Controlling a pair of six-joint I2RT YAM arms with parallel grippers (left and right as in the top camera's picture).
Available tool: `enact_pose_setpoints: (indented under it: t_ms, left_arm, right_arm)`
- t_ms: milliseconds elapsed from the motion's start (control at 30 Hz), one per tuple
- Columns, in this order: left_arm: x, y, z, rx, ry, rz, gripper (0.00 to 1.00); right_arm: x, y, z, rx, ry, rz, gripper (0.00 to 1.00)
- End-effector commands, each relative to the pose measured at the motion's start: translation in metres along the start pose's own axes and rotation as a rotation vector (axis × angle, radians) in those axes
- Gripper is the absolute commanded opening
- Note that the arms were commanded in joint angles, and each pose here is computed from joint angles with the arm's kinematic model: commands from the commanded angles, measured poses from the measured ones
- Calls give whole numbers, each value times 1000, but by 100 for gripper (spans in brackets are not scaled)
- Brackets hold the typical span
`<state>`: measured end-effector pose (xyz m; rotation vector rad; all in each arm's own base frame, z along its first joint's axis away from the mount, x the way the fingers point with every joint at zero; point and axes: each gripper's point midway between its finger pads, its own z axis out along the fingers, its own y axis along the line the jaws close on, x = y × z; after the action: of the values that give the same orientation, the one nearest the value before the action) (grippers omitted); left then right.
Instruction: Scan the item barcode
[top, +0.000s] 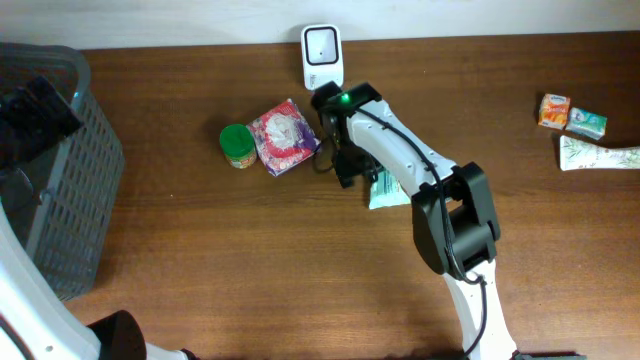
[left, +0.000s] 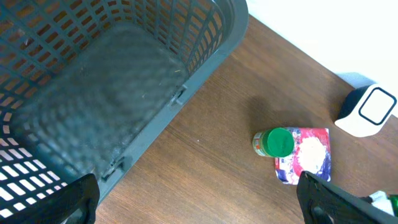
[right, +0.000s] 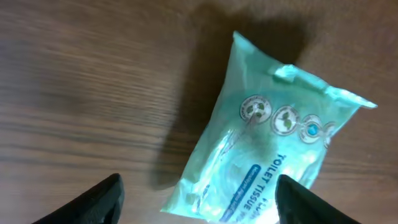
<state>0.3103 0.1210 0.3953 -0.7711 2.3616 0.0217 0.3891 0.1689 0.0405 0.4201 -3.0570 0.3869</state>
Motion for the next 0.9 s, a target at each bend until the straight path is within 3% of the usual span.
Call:
enact_pose_setpoints:
  t_ms: [0, 100, 200, 233, 267, 300, 367, 433, 533, 600, 633, 733, 833, 867]
  left_arm:
    - [0, 1, -3, 2, -5, -13, 99]
    - [0, 1, -3, 2, -5, -13, 99]
    - [0, 1, -3, 2, -5, -13, 99]
    - [0, 1, -3, 2, -5, -13, 99]
    - [0, 1, -3, 2, -5, -13, 99]
    - [0, 1, -3, 2, -5, -13, 99]
    - [0, 1, -3, 2, -5, -13, 99]
    - [0, 1, -3, 2, -5, -13, 99]
    - [0, 1, -3, 2, -5, -13, 99]
    - [0, 1, -3, 2, -5, -13, 99]
    - [0, 1, -3, 2, -5, -13, 99]
    - [0, 1, -3, 2, -5, -12, 99]
    - [0, 1, -3, 2, -5, -13, 99]
    - [0, 1, -3, 2, -5, -13, 99]
  right_arm:
    - [7, -5, 6, 46, 12, 50, 67]
    - [14, -22, 33, 165, 17, 42, 67]
    - [16, -41, 48, 169, 37, 80, 67]
    - [16, -48, 50, 167, 42, 96, 60]
    - [16, -54, 52, 158, 51, 115, 21]
    - [16, -54, 52, 154, 50, 117, 4]
    - [13, -54, 44, 144, 47, 118, 4]
    - [-1, -37, 11, -44, 21, 81, 4]
    - [-21, 9, -56, -559, -58, -34, 4]
    - [-18, 34, -84, -1000, -98, -138, 4]
    - [-15, 37, -85, -1108, -102, -139, 4]
    - [-10, 40, -57, -1209, -91, -94, 4]
    - [1, 35, -23, -1171, -49, -55, 8]
    - [8, 26, -2, -1087, -4, -24, 40]
